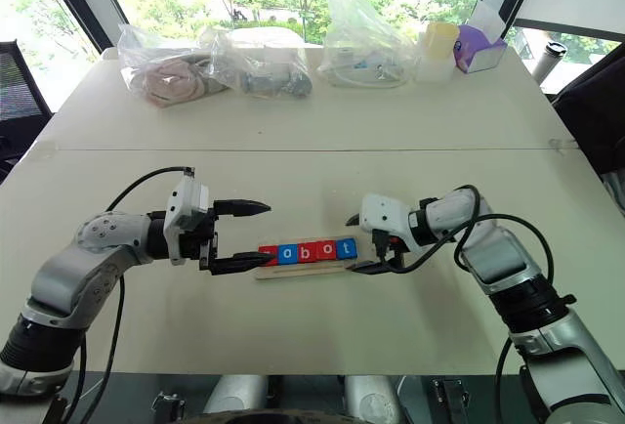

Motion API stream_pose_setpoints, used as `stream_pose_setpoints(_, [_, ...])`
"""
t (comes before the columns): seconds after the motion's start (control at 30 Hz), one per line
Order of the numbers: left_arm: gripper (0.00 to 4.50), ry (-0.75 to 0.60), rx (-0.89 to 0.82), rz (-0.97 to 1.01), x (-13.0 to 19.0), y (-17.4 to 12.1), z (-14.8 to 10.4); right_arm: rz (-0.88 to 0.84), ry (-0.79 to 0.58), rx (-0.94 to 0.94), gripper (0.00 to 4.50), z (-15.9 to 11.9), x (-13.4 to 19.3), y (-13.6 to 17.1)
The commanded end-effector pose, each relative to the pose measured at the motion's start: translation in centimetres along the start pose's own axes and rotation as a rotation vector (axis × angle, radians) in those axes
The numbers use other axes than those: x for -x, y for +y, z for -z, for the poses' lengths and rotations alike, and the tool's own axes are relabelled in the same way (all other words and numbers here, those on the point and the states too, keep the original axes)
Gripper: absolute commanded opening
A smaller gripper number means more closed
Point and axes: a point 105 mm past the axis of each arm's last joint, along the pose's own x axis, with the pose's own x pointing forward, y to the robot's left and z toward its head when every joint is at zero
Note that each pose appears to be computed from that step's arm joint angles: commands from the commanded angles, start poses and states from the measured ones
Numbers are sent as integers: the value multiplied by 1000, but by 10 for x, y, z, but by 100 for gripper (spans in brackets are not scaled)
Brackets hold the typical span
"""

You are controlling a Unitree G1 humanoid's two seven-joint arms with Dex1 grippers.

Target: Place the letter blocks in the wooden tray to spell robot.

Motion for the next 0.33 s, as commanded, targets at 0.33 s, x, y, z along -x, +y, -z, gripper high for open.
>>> stream_pose_setpoints(0.33, [450, 152, 17, -68, 54, -9, 9, 118, -41, -180, 445, -18, 73, 33])
